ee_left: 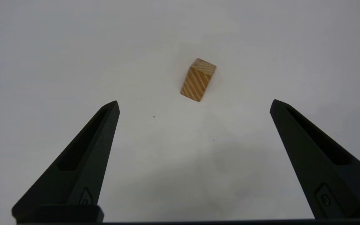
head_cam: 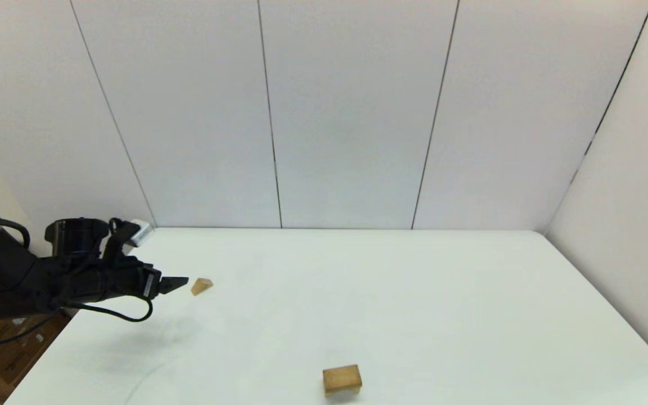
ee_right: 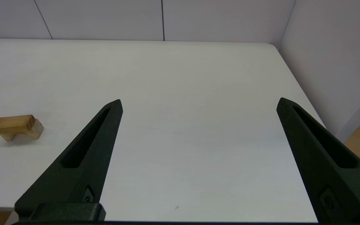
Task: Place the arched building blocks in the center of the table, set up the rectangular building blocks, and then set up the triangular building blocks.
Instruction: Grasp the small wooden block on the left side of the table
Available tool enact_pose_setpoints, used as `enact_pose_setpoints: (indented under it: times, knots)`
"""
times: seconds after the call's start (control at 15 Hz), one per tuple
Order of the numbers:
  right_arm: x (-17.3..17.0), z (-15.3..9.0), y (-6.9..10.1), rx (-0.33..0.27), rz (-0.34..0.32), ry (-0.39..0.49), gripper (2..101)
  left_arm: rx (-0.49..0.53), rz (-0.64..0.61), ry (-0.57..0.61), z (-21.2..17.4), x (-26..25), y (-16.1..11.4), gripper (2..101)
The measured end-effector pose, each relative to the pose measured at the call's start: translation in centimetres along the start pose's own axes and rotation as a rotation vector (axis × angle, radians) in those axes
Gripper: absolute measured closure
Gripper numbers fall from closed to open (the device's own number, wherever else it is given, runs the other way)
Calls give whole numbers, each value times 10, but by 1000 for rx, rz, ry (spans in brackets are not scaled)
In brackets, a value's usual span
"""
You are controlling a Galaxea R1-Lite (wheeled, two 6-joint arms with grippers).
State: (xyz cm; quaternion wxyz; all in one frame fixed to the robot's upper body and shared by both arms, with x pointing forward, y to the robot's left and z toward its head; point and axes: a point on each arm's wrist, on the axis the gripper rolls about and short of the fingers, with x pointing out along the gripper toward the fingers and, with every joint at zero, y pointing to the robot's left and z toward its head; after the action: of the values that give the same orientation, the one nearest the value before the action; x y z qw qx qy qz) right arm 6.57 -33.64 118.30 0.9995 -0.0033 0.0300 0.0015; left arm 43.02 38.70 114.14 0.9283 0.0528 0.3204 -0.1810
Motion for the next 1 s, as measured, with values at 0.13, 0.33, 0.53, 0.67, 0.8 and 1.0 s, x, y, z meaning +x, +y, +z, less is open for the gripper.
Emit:
enact_pose_setpoints:
  times: [0.13,0.33,0.53,0.67,0.8,1.0]
  knots:
    - [0,0,0,0,0,0,50,28,-30,4,-4,4,0,54]
    - [0,0,0,0,0,0,50,100,-36,15,-8,12,3,54]
    - [0,0,0,0,0,0,50,112,-33,11,-5,20,8,54]
    - [0,0,0,0,0,0,50,116,-30,7,-2,25,12,54]
    - [0,0,0,0,0,0,50,137,-30,5,2,31,16,54]
    - [0,0,0,0,0,0,49,153,-63,64,-1,38,18,54]
